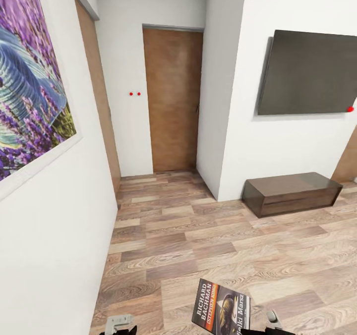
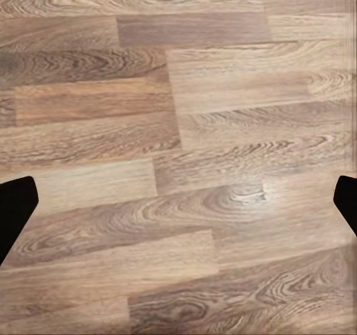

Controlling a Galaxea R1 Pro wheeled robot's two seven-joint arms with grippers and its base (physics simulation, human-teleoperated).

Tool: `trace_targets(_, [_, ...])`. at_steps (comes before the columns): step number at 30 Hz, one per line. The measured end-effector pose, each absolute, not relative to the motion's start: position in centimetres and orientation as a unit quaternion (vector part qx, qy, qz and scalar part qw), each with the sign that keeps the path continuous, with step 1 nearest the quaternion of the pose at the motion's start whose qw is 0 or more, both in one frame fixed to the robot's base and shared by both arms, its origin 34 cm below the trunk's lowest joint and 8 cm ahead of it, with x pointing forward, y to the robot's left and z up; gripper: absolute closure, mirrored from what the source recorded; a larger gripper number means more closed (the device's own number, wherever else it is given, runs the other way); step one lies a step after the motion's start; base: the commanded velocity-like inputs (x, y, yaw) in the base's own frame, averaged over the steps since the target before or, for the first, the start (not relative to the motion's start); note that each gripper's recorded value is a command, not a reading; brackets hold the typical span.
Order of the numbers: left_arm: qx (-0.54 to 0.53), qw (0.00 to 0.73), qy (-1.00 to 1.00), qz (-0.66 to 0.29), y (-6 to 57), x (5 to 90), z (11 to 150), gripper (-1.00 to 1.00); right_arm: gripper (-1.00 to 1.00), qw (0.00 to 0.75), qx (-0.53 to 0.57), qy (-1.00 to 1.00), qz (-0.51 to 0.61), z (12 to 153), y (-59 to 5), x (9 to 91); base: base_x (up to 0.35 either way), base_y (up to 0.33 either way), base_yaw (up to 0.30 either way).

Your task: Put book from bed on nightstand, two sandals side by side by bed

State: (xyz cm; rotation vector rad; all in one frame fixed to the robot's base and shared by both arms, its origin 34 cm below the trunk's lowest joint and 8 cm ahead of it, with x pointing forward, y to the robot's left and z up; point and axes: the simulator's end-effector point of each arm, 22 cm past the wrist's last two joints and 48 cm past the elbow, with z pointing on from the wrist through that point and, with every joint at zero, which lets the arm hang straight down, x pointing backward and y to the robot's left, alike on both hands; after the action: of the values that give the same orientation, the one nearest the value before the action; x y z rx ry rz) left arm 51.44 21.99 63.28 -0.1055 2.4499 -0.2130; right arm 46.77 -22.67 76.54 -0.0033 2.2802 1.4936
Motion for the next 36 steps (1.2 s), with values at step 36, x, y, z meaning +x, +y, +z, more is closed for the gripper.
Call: trace_targets(36, [-0.041,0.33,0.939,-0.081,21.98,51.21,63.03,-1.0,1.0,0.202,0.0,0.82,0.536,76.28,-22.65,46.56,0.295,0.0,-0.281])
